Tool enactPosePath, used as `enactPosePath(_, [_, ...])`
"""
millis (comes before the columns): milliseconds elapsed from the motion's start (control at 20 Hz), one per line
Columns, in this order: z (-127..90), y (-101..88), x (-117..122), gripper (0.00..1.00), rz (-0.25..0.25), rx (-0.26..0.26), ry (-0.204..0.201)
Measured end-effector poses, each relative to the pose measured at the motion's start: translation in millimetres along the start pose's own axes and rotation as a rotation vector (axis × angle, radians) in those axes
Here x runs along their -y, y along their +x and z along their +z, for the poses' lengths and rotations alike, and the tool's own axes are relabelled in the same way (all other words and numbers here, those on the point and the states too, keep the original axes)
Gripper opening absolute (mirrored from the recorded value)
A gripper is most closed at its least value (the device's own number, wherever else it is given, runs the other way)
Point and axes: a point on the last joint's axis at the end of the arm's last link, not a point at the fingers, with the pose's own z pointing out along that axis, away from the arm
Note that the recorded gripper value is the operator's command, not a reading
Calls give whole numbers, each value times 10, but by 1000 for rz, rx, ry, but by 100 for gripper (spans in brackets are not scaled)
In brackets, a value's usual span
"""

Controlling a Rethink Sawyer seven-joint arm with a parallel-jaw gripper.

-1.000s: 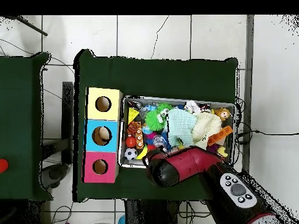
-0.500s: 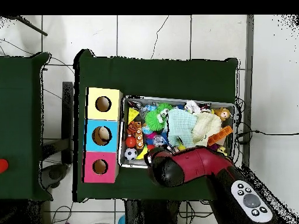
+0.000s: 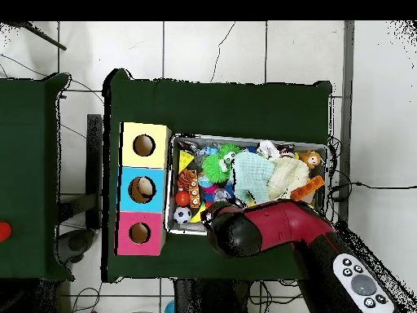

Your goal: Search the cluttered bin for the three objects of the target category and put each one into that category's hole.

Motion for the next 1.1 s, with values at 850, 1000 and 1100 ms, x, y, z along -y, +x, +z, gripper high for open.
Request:
enactPosePath(850, [-5,7,169,100,28,7,-48])
enactPosePath(1000, [-19,-10,185,100,28,17,-52])
enactPosePath(1100, [-27,-7,208,100,31,21,-52])
